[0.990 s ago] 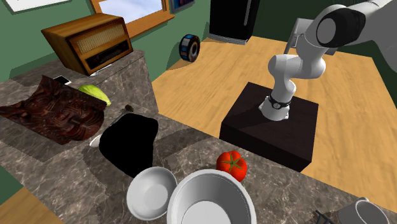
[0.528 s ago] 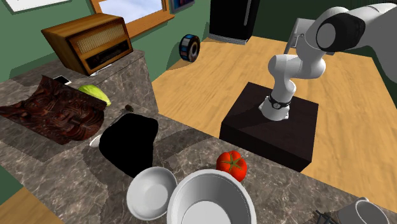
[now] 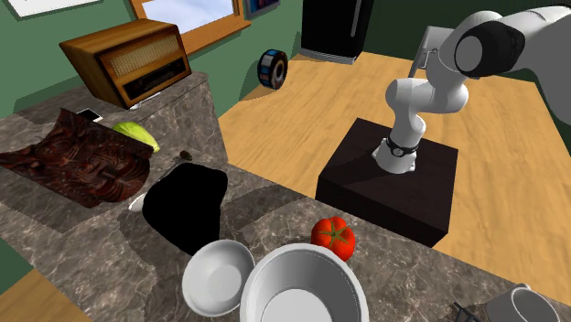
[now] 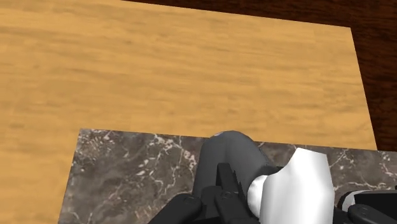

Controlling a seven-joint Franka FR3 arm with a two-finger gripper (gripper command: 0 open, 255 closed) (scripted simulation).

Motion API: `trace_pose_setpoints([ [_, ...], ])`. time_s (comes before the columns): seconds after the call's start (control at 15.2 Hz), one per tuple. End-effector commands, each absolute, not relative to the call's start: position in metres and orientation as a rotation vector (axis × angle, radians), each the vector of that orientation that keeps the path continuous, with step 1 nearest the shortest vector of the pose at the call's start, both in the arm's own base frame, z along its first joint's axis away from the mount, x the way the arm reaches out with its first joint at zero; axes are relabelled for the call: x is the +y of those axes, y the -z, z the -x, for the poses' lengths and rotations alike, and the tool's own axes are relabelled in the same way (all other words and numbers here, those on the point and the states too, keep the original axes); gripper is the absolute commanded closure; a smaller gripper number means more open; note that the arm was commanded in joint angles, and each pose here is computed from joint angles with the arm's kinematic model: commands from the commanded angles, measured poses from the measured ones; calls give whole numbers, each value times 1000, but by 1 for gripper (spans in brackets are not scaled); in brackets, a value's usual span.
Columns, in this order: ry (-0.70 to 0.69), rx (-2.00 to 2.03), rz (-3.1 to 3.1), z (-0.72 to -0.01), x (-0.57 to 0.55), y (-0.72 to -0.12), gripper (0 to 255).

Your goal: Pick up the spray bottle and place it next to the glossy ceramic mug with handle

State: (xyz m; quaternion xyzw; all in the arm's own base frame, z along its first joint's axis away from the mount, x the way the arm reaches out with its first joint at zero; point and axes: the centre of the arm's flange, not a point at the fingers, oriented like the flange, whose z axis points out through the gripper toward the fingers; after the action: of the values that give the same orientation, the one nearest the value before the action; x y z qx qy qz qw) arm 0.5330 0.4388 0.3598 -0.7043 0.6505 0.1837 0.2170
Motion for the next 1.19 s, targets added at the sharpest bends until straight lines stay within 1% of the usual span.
trace_pose_setpoints([
  [0.0, -554, 1852, 1992, -530, 438, -312, 255],
  [0.53, -554, 1852, 1992, -530, 438, -308, 255],
  [0.59, -553, 1852, 1991, -532, 435, -303, 0],
  [0.73, -555, 1854, 1990, -534, 432, -296, 0],
  [0.79, -558, 1852, 1990, -528, 417, -302, 0],
  [0.86, -557, 1853, 1989, -520, 419, -304, 0],
  [0.92, -554, 1852, 1992, -530, 438, -308, 0],
  [1.12, -554, 1852, 1992, -532, 418, -342, 0],
])
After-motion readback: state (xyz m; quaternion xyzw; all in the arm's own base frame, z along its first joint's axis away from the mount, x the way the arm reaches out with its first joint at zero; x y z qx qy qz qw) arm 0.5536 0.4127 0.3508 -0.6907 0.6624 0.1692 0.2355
